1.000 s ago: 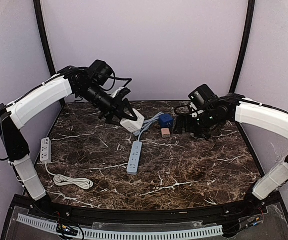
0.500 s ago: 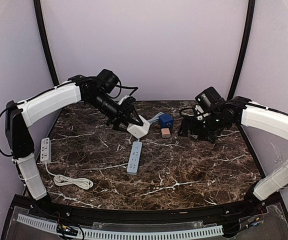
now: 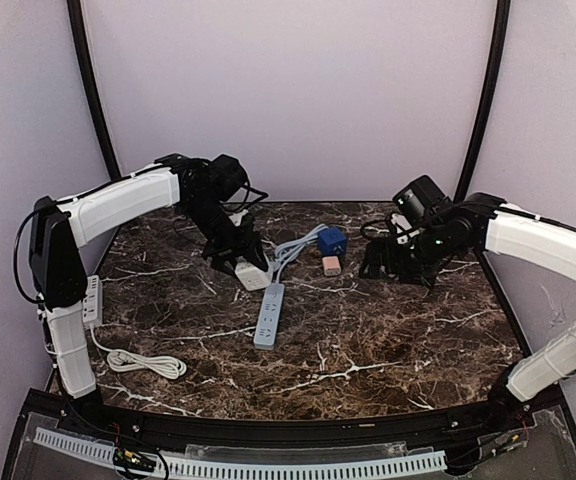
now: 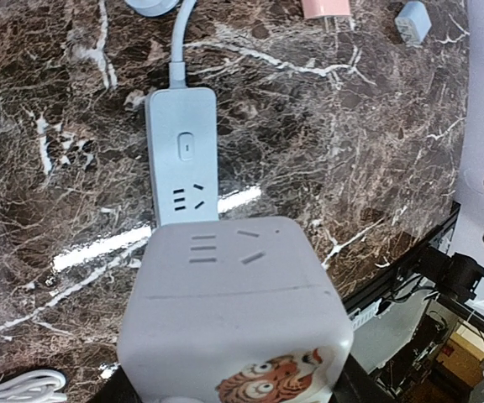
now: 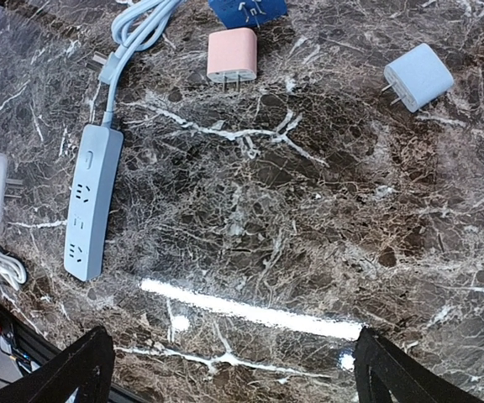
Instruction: Insert the plug
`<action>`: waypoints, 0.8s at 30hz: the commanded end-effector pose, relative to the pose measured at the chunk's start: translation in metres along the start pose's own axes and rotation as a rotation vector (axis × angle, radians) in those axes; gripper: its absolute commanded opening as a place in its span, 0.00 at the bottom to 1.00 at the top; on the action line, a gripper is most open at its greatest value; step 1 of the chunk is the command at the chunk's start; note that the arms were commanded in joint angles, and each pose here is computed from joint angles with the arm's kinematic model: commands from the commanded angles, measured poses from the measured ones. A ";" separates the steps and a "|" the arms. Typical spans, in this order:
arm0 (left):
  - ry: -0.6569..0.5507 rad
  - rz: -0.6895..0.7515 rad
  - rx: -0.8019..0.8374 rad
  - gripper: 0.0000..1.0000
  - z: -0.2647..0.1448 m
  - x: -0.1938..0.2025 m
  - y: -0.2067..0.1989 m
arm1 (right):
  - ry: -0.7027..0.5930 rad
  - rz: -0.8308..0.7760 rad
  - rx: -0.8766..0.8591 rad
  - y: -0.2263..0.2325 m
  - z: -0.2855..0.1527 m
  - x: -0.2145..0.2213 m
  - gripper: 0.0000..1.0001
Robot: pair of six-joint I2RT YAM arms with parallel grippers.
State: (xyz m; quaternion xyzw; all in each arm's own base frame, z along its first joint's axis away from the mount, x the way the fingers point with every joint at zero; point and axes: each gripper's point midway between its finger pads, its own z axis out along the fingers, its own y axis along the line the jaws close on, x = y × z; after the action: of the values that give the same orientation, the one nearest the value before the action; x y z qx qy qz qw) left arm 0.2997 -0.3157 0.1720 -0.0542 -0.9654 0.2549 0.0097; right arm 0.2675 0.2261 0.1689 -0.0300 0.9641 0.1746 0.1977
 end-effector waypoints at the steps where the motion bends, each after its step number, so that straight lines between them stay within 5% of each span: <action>1: 0.002 0.013 -0.077 0.01 -0.001 0.003 0.009 | -0.002 -0.004 -0.015 -0.003 -0.007 0.004 0.99; 24: 0.110 0.038 -0.066 0.01 0.039 0.000 0.009 | 0.013 0.059 -0.029 -0.009 -0.005 0.019 0.99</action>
State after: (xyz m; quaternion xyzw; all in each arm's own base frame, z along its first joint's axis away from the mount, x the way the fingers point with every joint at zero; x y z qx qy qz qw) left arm 0.3024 -0.3222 0.1292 -0.0704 -0.9732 0.2130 0.0506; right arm 0.2492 0.2162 0.1555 -0.0168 0.9681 0.1773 0.1765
